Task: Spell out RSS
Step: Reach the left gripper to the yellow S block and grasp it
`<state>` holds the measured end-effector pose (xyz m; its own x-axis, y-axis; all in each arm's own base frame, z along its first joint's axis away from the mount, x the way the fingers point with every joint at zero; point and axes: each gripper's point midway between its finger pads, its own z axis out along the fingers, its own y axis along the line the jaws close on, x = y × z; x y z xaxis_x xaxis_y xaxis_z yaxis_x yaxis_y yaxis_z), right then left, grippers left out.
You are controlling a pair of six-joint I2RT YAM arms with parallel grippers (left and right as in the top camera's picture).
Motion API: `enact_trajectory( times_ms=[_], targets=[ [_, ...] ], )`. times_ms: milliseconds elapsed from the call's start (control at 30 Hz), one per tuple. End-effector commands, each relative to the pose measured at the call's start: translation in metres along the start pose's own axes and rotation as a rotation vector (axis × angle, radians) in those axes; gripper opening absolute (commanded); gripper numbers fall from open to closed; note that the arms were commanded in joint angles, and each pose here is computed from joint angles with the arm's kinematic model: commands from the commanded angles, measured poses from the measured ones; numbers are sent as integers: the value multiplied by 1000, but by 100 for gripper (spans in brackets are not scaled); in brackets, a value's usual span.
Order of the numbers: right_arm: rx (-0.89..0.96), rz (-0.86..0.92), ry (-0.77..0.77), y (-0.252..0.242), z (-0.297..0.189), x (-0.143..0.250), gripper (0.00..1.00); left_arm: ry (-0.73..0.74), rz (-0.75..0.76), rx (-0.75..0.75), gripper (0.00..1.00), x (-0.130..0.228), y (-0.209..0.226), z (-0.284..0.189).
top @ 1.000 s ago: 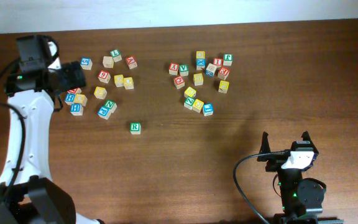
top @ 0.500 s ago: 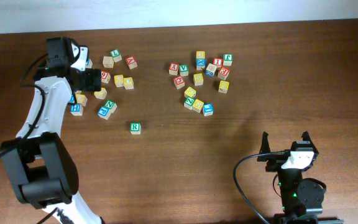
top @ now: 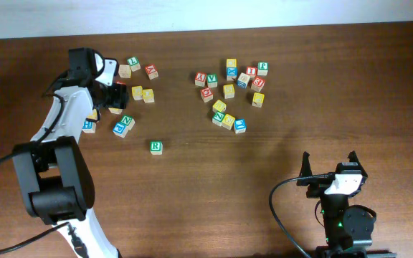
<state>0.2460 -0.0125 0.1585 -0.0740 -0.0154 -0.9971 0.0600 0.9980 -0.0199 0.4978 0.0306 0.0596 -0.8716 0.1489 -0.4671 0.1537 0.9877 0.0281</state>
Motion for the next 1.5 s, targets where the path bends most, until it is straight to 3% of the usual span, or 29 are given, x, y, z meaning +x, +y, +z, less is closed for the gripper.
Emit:
enact_trajectory(
  times_ms=[0,500,667,1100,1167,1200,1367,1467],
  targets=[
    [6,10,5,-1,0,3,98,-3,5,17,72,-1,-2,2],
    [6,10,5,-1,0,3,98,67,-2,4,71,20,2,35],
    [6,10,5,-1,0,3,98,68,-2,4,54,20,1,35],
    [6,10,5,-1,0,3,98,133,-7,-5,55,37,3,40],
    [6,10,5,-1,0,3,98,133,-7,-5,48,37,2,40],
    [6,10,5,-1,0,3,98,133,-7,-5,40,37,3,40],
    [6,10,5,-1,0,3,98,132,-7,-5,40,37,3,40],
    [6,10,5,-1,0,3,98,136,-8,-4,35,38,2,40]
  ],
)
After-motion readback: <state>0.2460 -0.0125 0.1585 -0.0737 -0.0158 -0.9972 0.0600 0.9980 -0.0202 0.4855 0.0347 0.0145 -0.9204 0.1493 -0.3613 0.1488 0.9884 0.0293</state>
